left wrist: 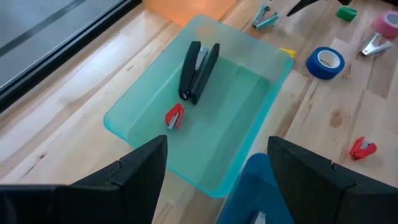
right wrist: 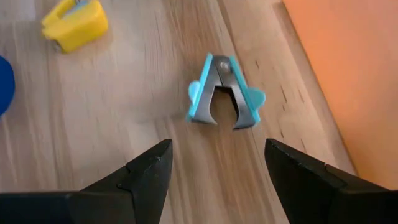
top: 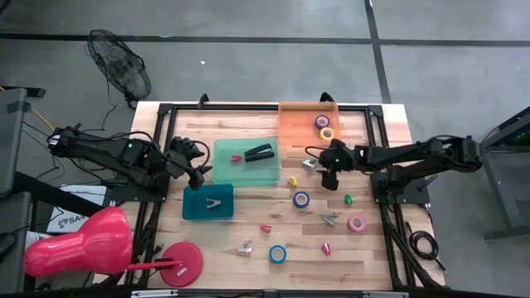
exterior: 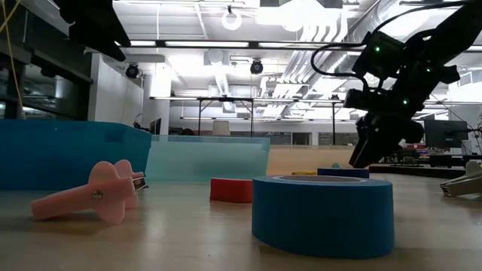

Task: Pick and place Stapler, Stapler remover, tape
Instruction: Put the light blue staple remover in the blue bin

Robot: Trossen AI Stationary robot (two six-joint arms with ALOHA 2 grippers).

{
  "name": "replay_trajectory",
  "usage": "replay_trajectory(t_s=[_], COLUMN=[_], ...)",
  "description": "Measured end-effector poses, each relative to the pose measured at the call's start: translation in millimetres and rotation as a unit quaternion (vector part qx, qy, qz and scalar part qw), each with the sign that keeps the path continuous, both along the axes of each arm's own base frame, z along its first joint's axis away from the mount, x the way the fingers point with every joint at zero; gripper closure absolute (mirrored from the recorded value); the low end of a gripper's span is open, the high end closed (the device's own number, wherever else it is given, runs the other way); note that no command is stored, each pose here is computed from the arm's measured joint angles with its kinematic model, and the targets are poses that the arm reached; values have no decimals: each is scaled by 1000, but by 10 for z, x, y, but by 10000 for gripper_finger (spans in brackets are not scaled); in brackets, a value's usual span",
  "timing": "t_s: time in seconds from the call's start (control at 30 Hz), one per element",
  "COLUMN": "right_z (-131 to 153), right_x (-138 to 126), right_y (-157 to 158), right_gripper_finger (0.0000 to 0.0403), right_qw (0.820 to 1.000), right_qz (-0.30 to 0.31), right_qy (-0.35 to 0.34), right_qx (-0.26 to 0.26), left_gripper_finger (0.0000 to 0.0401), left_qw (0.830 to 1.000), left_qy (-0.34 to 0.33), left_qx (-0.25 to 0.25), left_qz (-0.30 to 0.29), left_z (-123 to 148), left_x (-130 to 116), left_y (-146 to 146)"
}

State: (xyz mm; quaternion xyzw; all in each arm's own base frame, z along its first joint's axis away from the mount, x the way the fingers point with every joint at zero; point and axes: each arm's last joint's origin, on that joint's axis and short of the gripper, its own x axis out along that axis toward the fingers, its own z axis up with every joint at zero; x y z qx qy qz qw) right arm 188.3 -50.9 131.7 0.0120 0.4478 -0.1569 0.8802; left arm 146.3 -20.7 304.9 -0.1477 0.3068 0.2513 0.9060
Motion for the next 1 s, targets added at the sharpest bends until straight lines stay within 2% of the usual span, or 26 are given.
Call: replay_trajectory(t_s=[0.37, 0.47, 0.73, 1.0], right_z=[-56, -133, -326, -326], right_x=[15, 73, 237, 258], right_y=[12, -3, -50, -73], right_gripper_finger=[76, 62, 57, 57], right_qw=[999, 999, 996, 998], right_qz=[-1, -21, -58, -44], right_qy=[3, -3, -25, -29], right_qx=[35, 49, 59, 21], left_gripper_finger=[128, 128, 128, 128], left_qw=[1000, 1000, 1000, 1000], left_qy=[4, 4, 5, 9], left_qx=[8, 10, 12, 13], left_qz=[4, 5, 6, 6], left_z=[-4, -4, -4, -9], left_x=[-7, -7, -9, -15], left_y=[6, 7, 8, 10])
